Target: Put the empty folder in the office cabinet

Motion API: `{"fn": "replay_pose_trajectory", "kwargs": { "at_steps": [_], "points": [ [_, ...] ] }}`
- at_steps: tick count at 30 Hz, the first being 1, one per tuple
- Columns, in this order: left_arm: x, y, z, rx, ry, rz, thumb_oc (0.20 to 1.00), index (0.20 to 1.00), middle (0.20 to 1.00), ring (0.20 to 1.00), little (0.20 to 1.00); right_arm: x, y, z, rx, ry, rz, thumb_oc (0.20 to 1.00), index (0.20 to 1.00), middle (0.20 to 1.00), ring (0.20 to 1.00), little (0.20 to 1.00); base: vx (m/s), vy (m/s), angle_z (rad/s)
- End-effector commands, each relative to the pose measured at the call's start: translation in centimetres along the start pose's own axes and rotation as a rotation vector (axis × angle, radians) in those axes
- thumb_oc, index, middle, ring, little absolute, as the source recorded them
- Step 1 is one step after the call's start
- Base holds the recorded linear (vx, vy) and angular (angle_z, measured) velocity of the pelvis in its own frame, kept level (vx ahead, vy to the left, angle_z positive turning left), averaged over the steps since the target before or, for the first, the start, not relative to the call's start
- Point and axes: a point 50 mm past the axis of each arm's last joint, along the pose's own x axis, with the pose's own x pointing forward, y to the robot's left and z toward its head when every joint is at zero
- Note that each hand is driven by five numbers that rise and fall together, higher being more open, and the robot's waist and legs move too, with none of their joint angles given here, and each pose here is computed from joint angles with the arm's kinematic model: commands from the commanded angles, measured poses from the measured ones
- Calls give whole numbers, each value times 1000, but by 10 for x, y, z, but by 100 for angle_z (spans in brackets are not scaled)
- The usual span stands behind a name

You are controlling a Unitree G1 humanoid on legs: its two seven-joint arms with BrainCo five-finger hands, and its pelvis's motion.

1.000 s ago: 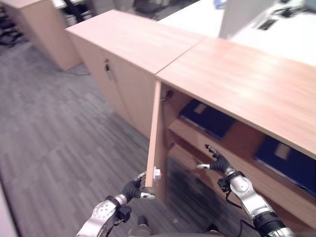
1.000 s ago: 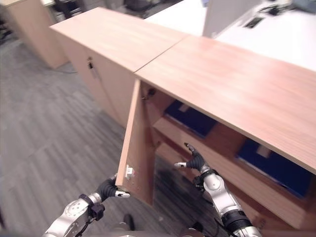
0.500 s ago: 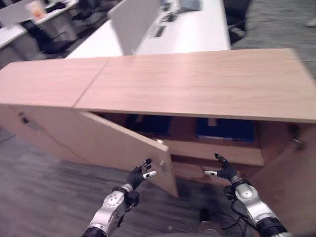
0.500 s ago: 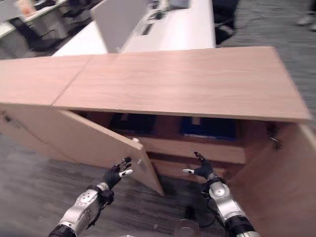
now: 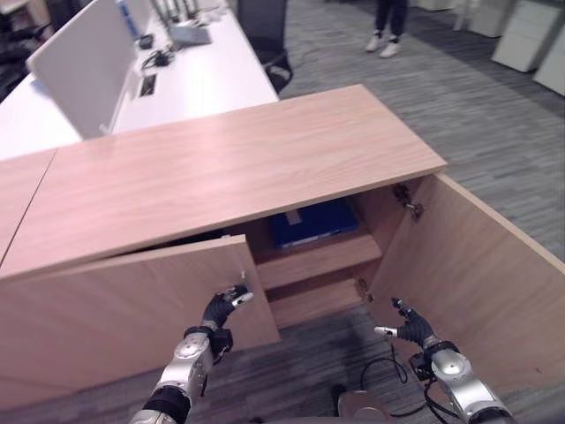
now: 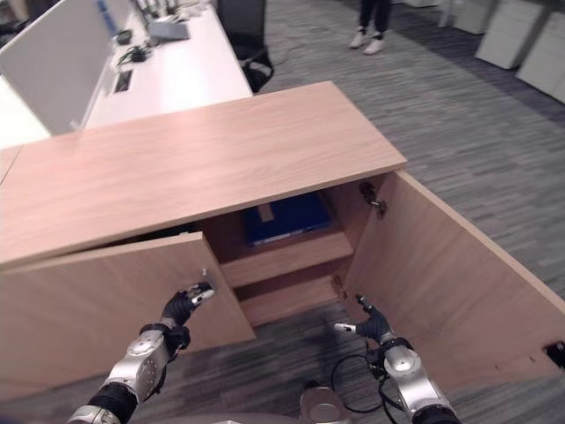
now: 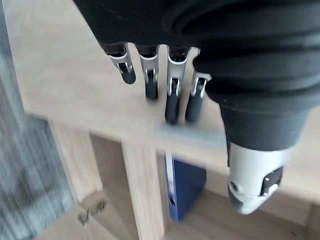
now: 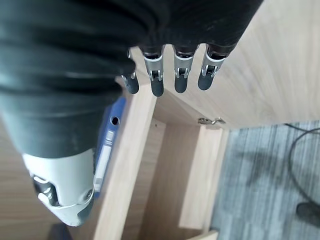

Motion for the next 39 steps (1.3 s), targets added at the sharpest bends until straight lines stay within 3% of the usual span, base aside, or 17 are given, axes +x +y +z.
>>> {"fn": "replay_pose_trajectory", "kwargs": {
  "at_steps": [1,3,9,11,14,22,26,31,39],
  "points": [
    [17,12,77,8,-277,54,1000,1000,1000,1000,1000,0,12,23,5,-121,56,1000,1000,1000,1000,1000,-9,179,-33],
    [17,27,93,32,-313,104,1000,1000,1000,1000,1000,-3,17,17,1,-103,78,1000,1000,1000,1000,1000,-15,137,-29],
    [17,33,93,31,-309,126,1000,1000,1000,1000,1000,-4,25,4,17,-48,93,1000,1000,1000,1000,1000,-44,85,-16],
    [14,22,75,17,-279,92,1000,1000,1000,1000,1000,-2,29,-8,44,17,85,1000,1000,1000,1000,1000,-165,-1,-25],
    [8,-19,49,-16,-239,-42,1000,1000,1000,1000,1000,1,36,-27,97,130,54,1000,1000,1000,1000,1000,-203,-25,-49],
    [-13,-51,28,92,-199,-277,1000,1000,1000,1000,1000,-2,44,-54,223,282,21,1000,1000,1000,1000,1000,-114,-136,-24],
    [-28,-41,12,128,-161,-318,1000,1000,1000,1000,1000,0,28,-53,325,269,-47,1000,1000,1000,1000,1000,1,-215,-38],
    [-36,-24,-19,98,-56,-235,1000,1000,1000,1000,1000,1,0,-47,337,212,-121,1000,1000,1000,1000,1000,-27,-288,-68],
    [-37,-21,-37,98,16,-195,1000,1000,1000,1000,1000,3,-36,-46,405,216,-256,1000,1000,1000,1000,1000,12,-103,-65]
  ]
}}
